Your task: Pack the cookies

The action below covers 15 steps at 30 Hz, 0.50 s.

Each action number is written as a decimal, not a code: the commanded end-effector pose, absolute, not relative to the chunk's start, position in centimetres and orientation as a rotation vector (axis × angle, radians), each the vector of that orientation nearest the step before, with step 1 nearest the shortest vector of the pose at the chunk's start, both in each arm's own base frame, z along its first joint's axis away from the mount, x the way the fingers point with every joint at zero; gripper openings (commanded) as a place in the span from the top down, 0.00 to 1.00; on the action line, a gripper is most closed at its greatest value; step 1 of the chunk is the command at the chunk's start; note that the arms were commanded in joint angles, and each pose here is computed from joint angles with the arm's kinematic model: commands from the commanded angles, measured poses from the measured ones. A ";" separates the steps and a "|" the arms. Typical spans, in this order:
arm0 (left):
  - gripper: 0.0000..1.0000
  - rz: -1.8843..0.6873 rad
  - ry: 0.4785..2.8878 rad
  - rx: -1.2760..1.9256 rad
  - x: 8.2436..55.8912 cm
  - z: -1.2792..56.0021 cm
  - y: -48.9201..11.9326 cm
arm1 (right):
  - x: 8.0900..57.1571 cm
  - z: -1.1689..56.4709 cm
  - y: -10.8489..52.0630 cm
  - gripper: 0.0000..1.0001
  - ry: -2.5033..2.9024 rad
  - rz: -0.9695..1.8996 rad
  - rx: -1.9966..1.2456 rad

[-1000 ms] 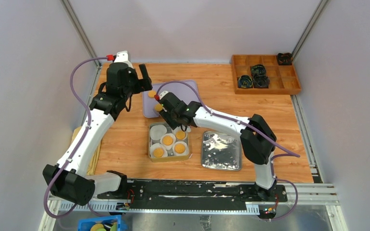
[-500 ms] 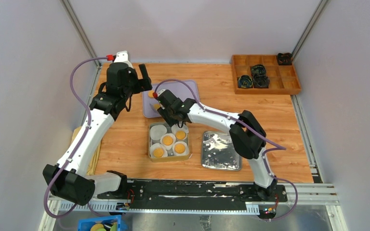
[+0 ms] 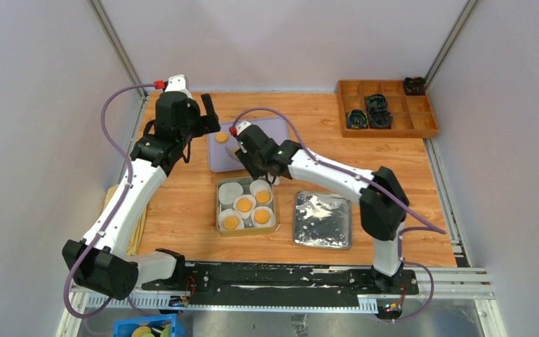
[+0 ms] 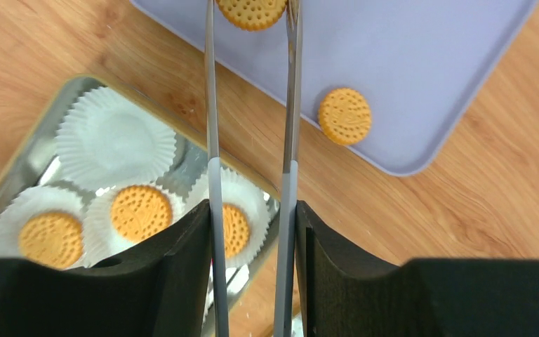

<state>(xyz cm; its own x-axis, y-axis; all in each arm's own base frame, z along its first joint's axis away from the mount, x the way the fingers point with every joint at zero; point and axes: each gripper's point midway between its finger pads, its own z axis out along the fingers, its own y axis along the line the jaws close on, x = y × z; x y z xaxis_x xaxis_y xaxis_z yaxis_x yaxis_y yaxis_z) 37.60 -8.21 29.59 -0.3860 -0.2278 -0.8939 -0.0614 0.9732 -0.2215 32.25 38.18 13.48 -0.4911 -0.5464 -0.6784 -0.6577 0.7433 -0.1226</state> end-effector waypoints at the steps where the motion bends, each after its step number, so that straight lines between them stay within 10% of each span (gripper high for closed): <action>1: 0.00 -0.142 1.949 -0.230 37.5 30.6 -7.3 | 31.5 20.7 36.1 0.80 2.093 0.267 -0.804; 15: 0.00 -0.199 1.959 -0.240 37.6 30.4 -8.1 | 19.2 19.7 34.4 0.79 2.142 0.489 -0.969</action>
<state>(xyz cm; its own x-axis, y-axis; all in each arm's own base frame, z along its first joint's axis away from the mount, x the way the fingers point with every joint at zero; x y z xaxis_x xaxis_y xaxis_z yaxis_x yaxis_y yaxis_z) 37.42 -7.94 29.52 -0.3932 -0.2329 -0.8895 -0.0797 0.9724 -0.2194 23.31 34.02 22.67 -0.4112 -0.4275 -0.8051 -0.7214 0.6925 0.0006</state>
